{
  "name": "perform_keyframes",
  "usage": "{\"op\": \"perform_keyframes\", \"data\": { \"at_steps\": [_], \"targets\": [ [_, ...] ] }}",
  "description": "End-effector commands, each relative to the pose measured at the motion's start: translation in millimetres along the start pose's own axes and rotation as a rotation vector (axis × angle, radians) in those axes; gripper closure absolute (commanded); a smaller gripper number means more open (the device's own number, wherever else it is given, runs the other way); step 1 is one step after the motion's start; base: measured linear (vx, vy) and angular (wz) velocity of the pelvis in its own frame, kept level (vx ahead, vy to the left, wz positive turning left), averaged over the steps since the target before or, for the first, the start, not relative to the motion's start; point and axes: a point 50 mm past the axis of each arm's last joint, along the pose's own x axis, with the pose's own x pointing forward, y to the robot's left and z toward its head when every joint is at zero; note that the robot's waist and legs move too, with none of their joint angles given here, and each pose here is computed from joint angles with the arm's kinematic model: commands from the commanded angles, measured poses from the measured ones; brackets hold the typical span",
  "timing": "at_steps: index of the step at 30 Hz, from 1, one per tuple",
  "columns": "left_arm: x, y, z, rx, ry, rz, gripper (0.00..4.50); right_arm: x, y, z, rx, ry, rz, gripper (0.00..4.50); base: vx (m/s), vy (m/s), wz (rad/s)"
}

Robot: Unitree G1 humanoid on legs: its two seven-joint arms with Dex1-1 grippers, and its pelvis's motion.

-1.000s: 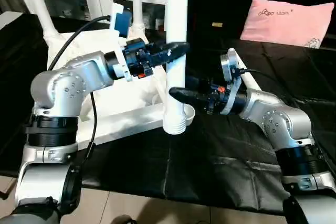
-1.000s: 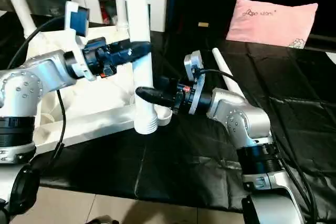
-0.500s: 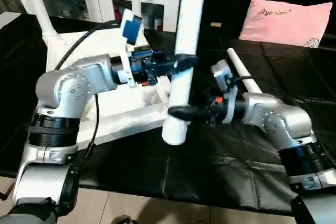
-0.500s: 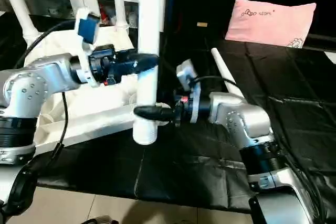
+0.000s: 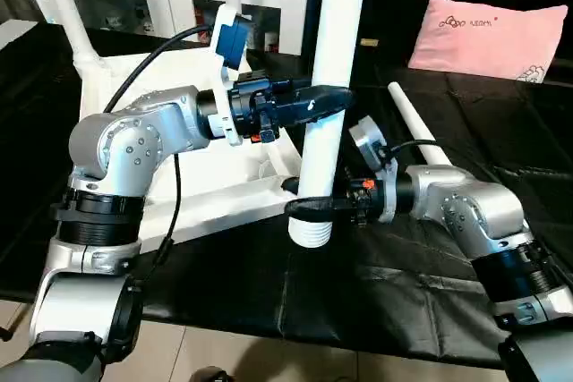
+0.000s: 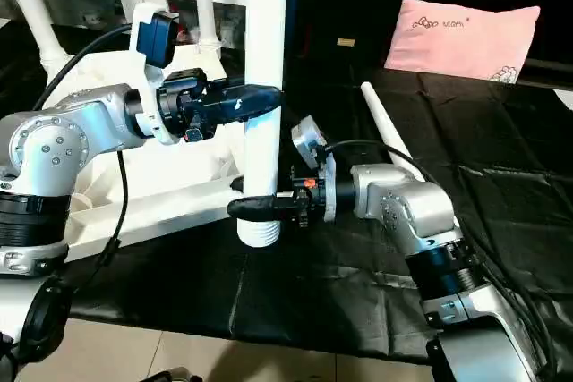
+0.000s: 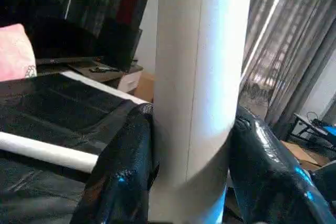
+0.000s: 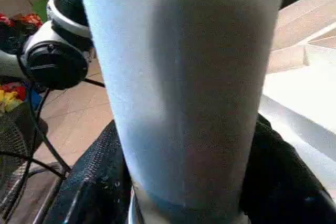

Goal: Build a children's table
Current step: Pick table leg

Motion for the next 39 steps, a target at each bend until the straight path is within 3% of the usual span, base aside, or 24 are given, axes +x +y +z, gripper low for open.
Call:
{"op": "perform_keyframes", "data": {
  "at_steps": [1,11,14,17,20,26,34,39],
  "targets": [
    [5,-5.8,6.8,0.029,0.001,-0.041,2.71,-0.3,-0.5,5.0,-0.021,0.022,-0.001,2.29,0.0,0.0,0.0],
    [6,-6.2,5.7,0.026,0.017,-0.05,2.71,0.2,-0.6,6.6,-0.052,0.012,0.001,2.51,0.0,0.0,0.0],
    [6,-5.9,5.5,0.026,0.019,-0.048,2.71,-0.3,-2.4,9.1,-0.038,-0.016,-0.012,1.82,0.0,0.0,0.0],
    [4,-5.5,5.4,0.025,0.022,-0.047,2.71,-3.7,-1.6,14.1,-0.008,-0.06,0.002,1.73,0.0,0.0,0.0],
    [4,-5.1,5.4,0.025,0.024,-0.046,2.71,-6.1,0.2,17.5,-0.006,-0.077,0.016,1.35,0.0,0.0,0.0],
    [4,-5.3,5.5,0.025,0.026,-0.05,2.72,-7.6,3.3,18.8,0.011,-0.086,0.043,1.33,0.0,0.0,0.0],
    [6,-4.2,6.2,0.025,0.021,-0.044,2.72,-3.8,4.1,6.0,0.004,0.006,0.041,1.33,0.0,0.0,0.0],
    [6,-4.2,6.4,0.022,0.02,-0.045,2.72,-1.5,0.3,8.5,-0.007,-0.022,0.014,1.33,0.0,0.0,0.0]
  ]
}}
